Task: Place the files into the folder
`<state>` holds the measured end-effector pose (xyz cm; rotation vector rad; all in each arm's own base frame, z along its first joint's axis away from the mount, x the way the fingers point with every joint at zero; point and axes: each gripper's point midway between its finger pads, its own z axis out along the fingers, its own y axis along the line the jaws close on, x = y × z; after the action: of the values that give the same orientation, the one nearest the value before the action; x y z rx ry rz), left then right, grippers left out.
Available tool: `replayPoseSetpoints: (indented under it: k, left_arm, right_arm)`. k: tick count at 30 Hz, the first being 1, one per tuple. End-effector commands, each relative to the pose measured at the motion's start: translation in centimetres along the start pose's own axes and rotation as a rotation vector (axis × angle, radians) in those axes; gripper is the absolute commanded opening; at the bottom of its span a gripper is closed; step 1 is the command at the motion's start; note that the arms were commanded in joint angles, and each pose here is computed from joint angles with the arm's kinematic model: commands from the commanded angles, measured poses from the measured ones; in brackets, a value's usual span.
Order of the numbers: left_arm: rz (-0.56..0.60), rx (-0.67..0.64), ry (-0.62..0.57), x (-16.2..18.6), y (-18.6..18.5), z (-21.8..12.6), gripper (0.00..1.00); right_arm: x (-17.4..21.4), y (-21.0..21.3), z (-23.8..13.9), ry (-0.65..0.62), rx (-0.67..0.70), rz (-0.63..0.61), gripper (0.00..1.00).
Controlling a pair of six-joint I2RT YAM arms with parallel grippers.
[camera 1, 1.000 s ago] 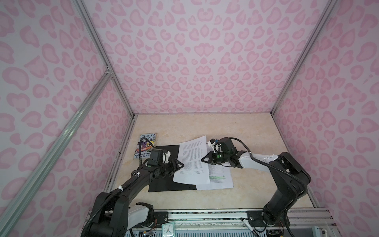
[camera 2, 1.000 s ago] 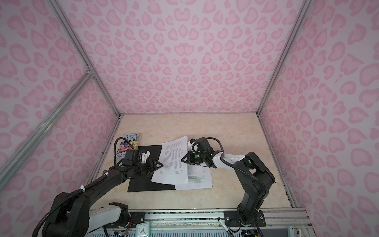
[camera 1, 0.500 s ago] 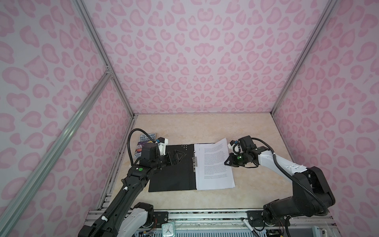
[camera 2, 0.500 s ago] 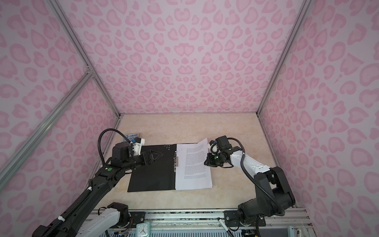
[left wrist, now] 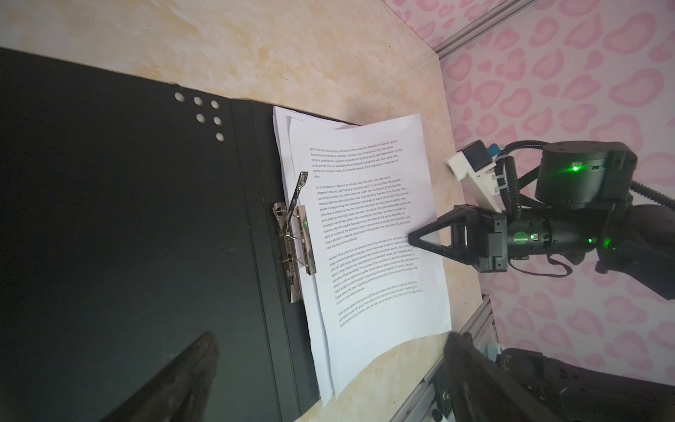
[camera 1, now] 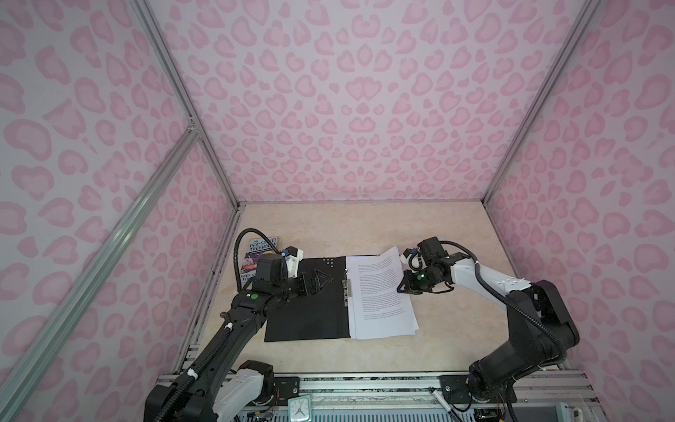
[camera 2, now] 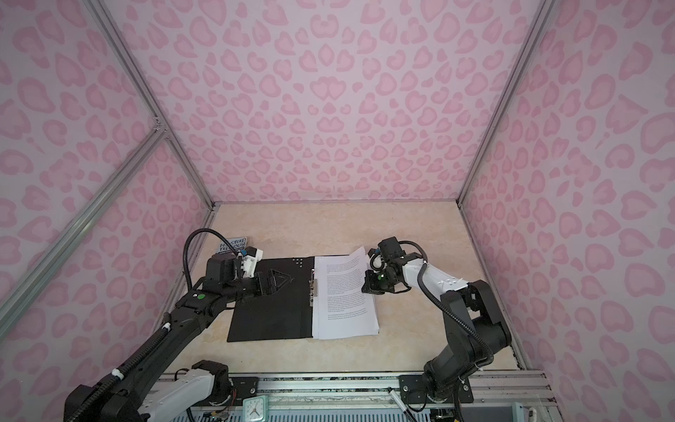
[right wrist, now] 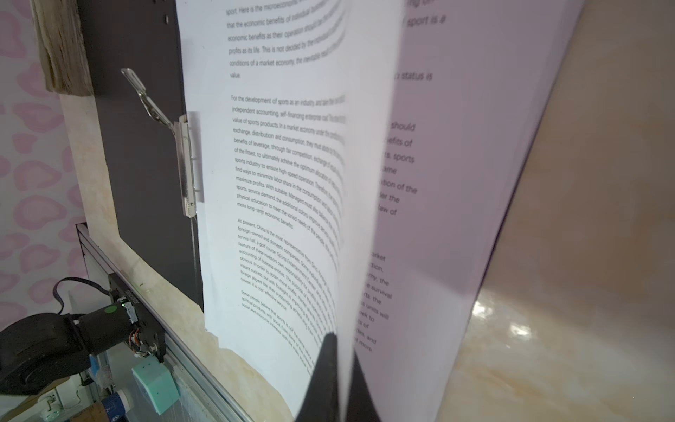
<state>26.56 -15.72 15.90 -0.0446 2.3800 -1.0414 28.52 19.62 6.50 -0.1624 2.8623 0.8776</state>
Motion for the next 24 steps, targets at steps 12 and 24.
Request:
replayPoseSetpoints:
  k: [12,24]
  left_arm:
    - [0.008,0.027,0.021,0.0,-0.4,0.3,0.98]
    - [0.004,0.025,0.025,0.1,-0.3,0.4,0.97]
  right_arm:
    - [-0.2,1.4,1.4,0.008,-0.029,0.014,0.0]
    - [0.1,1.4,1.7,0.014,-0.02,0.014,0.01]
